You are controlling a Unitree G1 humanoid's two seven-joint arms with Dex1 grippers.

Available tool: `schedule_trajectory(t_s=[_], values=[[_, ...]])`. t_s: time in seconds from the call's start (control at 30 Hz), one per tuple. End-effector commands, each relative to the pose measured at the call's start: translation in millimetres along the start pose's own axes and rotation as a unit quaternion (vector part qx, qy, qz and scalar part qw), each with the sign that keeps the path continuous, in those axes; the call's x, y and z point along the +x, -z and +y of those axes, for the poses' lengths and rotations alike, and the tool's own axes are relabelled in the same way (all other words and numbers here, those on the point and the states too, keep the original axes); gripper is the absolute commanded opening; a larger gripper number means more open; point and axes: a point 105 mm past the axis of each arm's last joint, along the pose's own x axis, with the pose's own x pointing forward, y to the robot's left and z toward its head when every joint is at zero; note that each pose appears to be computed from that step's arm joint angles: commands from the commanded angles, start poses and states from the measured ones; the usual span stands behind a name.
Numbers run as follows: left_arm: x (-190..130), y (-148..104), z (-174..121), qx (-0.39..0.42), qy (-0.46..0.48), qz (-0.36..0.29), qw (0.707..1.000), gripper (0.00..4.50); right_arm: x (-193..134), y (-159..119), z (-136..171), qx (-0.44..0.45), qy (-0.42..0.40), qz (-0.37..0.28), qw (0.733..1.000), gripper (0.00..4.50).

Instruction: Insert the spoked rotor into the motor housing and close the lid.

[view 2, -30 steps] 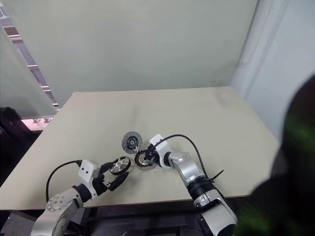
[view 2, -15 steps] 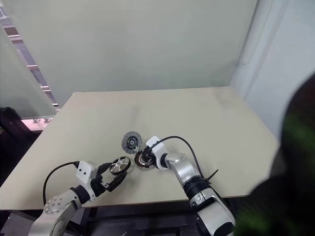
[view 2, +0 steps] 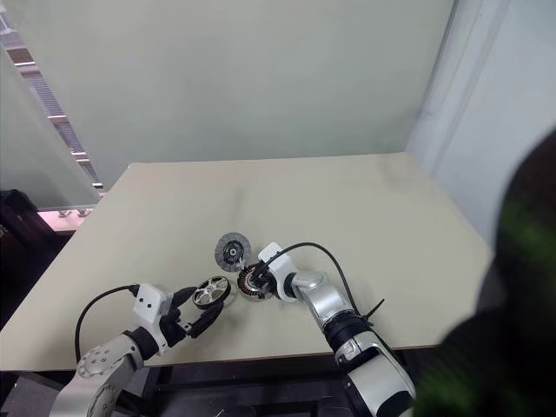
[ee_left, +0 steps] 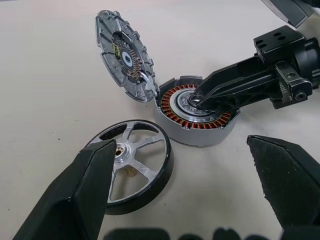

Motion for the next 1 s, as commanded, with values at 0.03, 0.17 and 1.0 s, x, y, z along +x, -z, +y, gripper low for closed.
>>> schedule_trajectory(t_s=[0.03,0.17,1.0], values=[[-0.2,-18.2,-0.3,0.023,0.002,-0.025,0.999,4.5,1.1,-15.4,-2.0,-0.017,0.002,-0.017,1.0,0.8],[-0.3,-18.4,-0.4,0.023,0.002,-0.025,0.999,4.5,1.6,-13.9,-2.7,-0.019,0.003,-0.015,1.0,0.8],[-0.4,-19.1,-0.6,0.024,0.003,-0.023,0.999,4.5,-10.6,-45.2,7.6,0.008,-0.018,-0.083,0.996,3.55]])
